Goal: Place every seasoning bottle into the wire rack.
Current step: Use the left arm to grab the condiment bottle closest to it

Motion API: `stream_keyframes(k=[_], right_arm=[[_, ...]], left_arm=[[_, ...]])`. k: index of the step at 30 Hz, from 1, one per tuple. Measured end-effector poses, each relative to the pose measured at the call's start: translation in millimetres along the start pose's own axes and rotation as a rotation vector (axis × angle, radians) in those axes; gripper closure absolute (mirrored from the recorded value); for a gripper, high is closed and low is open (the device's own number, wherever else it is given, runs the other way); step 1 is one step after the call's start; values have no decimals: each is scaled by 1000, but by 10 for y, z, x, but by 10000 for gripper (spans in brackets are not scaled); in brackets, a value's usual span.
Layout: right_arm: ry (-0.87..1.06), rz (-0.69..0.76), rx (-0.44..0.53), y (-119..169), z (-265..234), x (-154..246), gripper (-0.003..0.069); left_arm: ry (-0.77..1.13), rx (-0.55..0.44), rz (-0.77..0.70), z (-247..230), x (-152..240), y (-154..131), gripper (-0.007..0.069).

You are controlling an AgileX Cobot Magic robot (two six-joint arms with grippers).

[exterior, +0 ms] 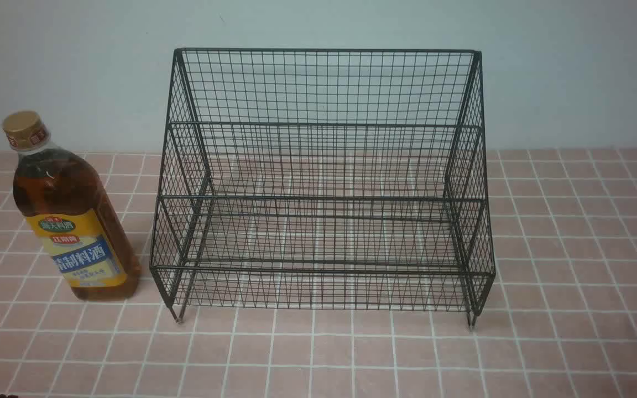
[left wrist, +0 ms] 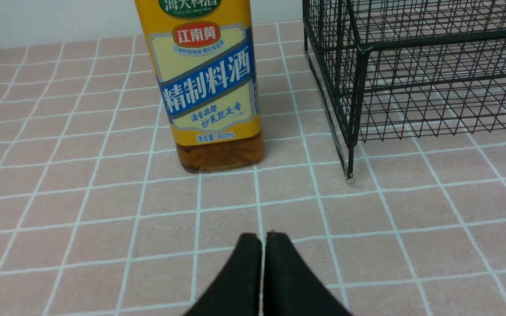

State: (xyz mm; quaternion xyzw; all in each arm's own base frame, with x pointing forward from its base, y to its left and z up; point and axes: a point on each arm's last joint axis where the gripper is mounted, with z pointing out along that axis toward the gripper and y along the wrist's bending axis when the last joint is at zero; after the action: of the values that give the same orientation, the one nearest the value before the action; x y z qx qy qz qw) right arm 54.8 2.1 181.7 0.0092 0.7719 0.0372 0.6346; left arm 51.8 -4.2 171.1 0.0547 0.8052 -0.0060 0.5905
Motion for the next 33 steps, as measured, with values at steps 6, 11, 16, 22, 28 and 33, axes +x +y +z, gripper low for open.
stream_keyframes(k=[6, 11, 16, 22, 28, 33], right_arm=[[0, 0, 0, 0, 0, 0, 671], [0, 0, 0, 0, 0, 0, 671], [0, 0, 0, 0, 0, 0, 671], [0, 0, 0, 0, 0, 0, 671], [0, 0, 0, 0, 0, 0, 671], [0, 0, 0, 0, 0, 0, 671]], left_arm=[[0, 0, 0, 0, 0, 0, 632], [0, 0, 0, 0, 0, 0, 632], [0, 0, 0, 0, 0, 0, 632], [0, 0, 0, 0, 0, 0, 632], [0, 0, 0, 0, 0, 0, 632], [-9, -6, 16, 0, -8, 5, 632]])
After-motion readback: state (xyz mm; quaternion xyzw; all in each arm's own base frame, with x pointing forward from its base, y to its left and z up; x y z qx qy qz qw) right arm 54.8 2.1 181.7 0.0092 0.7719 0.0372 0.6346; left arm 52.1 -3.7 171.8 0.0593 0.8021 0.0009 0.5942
